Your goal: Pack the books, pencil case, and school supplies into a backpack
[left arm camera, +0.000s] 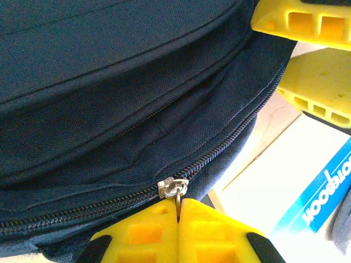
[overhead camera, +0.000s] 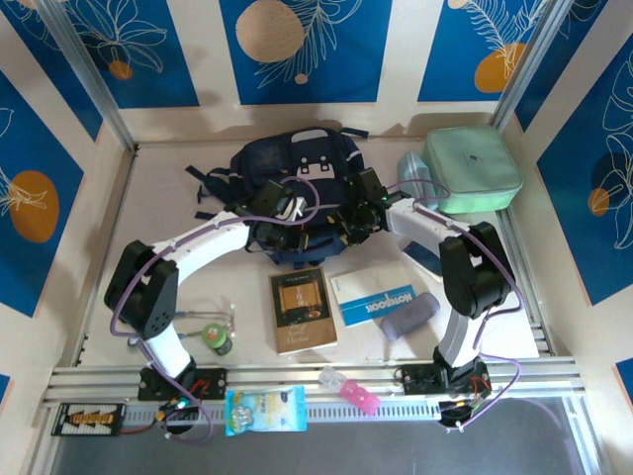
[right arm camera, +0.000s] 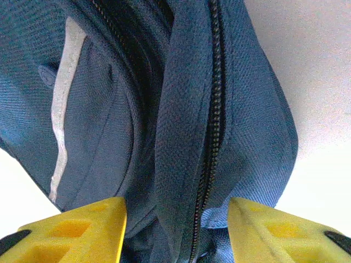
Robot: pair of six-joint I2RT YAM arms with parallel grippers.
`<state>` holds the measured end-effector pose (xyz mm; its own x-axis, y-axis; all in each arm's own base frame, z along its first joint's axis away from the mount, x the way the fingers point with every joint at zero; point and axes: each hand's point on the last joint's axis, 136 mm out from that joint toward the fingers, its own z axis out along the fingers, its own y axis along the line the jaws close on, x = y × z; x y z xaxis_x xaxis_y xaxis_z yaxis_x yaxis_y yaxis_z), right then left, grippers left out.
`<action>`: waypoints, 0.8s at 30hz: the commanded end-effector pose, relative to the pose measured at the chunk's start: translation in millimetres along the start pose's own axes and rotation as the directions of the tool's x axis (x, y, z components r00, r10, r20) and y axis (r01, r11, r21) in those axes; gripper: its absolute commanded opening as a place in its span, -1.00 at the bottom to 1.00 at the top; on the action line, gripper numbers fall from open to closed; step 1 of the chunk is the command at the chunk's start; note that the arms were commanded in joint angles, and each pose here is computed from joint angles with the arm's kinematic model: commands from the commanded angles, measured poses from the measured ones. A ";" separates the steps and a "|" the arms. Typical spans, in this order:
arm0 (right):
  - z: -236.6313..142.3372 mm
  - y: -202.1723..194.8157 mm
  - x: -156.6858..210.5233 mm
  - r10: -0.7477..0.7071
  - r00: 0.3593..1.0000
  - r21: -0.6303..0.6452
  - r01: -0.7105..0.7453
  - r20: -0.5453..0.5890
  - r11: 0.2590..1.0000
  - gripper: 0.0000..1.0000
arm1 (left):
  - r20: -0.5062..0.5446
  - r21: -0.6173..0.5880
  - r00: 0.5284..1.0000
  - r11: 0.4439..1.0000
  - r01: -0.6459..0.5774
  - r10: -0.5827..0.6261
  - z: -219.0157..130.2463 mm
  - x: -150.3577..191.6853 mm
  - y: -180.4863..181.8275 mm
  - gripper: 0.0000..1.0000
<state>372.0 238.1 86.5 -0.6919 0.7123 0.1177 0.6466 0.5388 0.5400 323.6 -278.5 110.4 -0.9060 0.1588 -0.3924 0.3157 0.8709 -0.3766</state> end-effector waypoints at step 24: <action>-15.9 -9.7 -50.4 -0.050 0.984 0.071 0.038 0.172 0.997 -0.73 | -0.174 -0.360 0.977 0.916 -0.180 0.123 -42.8 29.9 80.1 -1.00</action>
<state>378.3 216.8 69.1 -0.6902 0.7213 0.0576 0.6532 0.5869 0.4783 318.5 -226.1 100.4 -0.8828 0.3247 -0.3394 0.3768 0.9210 -0.0988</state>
